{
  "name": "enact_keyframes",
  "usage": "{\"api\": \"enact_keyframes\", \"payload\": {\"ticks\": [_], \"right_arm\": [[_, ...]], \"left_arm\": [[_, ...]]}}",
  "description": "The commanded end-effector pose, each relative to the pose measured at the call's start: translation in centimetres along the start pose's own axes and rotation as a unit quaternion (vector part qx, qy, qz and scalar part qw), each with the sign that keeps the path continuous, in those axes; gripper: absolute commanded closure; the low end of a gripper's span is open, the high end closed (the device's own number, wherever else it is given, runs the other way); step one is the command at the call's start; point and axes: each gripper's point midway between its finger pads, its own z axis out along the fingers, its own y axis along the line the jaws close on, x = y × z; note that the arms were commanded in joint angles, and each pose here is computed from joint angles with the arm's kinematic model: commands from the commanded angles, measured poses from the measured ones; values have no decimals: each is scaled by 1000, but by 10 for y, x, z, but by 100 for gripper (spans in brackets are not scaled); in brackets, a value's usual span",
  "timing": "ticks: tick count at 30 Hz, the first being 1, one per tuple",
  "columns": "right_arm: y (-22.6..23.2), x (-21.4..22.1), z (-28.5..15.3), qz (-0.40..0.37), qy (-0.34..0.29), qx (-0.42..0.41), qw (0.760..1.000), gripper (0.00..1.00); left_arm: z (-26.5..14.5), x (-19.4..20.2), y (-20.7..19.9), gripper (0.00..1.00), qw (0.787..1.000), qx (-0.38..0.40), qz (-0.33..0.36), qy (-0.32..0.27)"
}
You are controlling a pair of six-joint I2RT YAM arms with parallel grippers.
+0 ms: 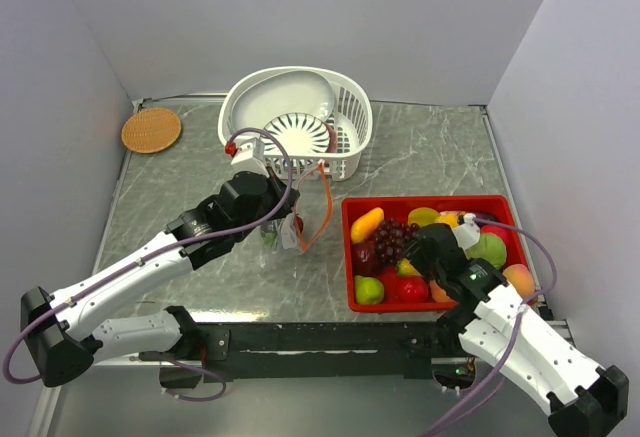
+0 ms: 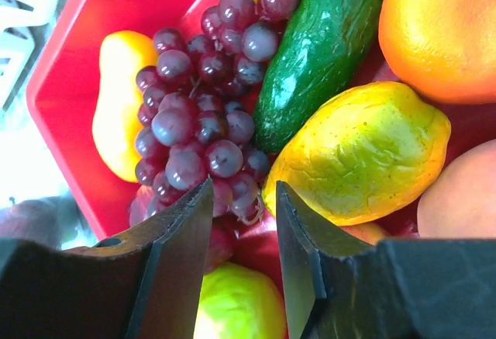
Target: Place the food in the zip-top bag and seal the zipper
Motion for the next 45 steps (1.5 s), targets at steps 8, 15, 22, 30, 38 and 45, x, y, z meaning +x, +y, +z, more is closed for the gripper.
{"api": "enact_keyframes", "payload": {"ticks": [8,15,22,30,38,45], "right_arm": [[7,3,-7,-42,16,-12,999,65],[6,9,-1,-58,27,-5,998,65],[4,10,3,-63,24,5,998,69],[11,4,5,-62,10,2,998,87],[31,-28,-20,-62,-34,-22,997,100],[61,-60,-57,-63,-70,-74,993,100]], "left_arm": [[-4,-9,-8,99,1000,17,-1,-15],[-4,-9,-7,99,1000,15,1,-15],[-4,-9,-8,99,1000,16,-1,-16],[-2,-8,-8,99,1000,17,0,-14],[-3,-10,-8,99,1000,14,3,-17],[0,-12,-13,99,1000,17,4,-17]]}}
